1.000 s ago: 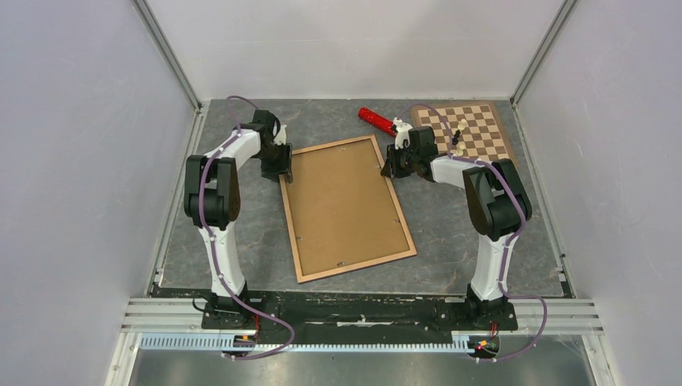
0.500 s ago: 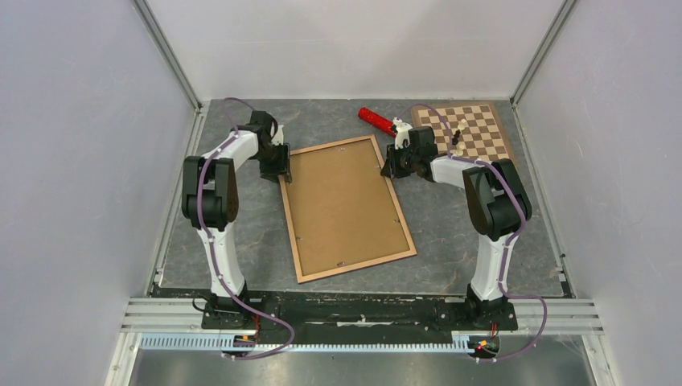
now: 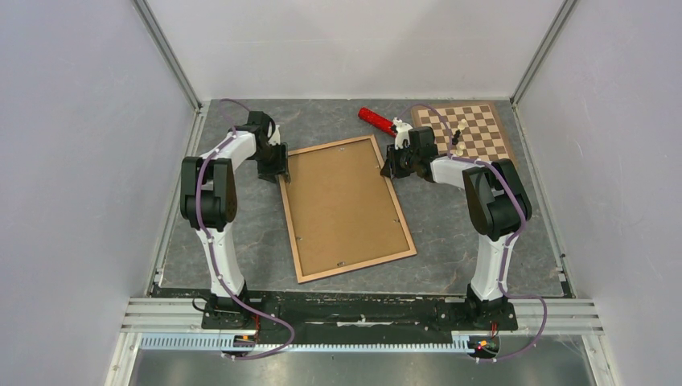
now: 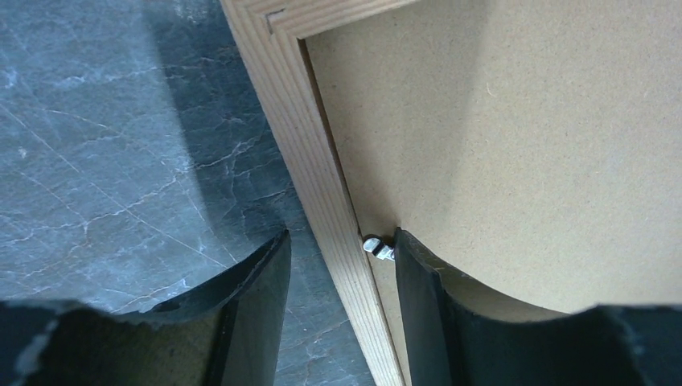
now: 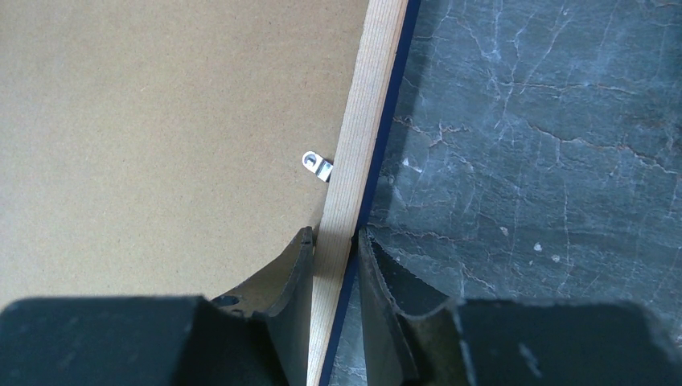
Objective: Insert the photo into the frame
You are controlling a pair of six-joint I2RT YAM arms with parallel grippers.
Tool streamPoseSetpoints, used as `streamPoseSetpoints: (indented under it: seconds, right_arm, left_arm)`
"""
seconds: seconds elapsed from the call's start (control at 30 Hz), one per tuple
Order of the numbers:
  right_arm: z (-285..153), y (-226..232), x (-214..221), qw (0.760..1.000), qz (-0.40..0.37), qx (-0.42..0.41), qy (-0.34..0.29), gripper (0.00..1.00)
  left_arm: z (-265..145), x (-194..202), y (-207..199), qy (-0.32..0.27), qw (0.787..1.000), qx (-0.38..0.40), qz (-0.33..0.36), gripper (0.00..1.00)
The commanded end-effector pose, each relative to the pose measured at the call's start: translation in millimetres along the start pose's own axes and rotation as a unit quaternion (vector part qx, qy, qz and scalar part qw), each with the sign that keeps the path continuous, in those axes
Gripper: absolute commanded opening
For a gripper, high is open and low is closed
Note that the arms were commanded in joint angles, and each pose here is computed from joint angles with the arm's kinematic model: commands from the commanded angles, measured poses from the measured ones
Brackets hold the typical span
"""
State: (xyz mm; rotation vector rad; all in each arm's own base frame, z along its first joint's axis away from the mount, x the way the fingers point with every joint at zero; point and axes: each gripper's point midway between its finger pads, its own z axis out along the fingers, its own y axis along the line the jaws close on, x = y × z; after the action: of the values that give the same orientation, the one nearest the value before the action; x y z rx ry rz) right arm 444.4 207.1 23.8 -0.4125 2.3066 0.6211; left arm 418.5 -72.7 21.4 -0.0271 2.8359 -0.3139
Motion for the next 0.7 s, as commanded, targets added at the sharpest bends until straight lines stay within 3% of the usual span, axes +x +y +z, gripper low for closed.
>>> streamPoseSetpoints:
  seconds: [0.0,0.67]
  right_arm:
    - [8.8,-0.6,35.3,0.999,0.007,-0.001,0.044,0.02]
    - [9.3,-2.2,32.6,0.999,0.008,0.005,0.042,0.02]
  left_arm:
    - [0.9,-2.3,14.4,-0.006,0.999,-0.027,-0.025,0.57]
    - [0.0,27.6,8.1,0.024,0.999,-0.012,0.021,0.41]
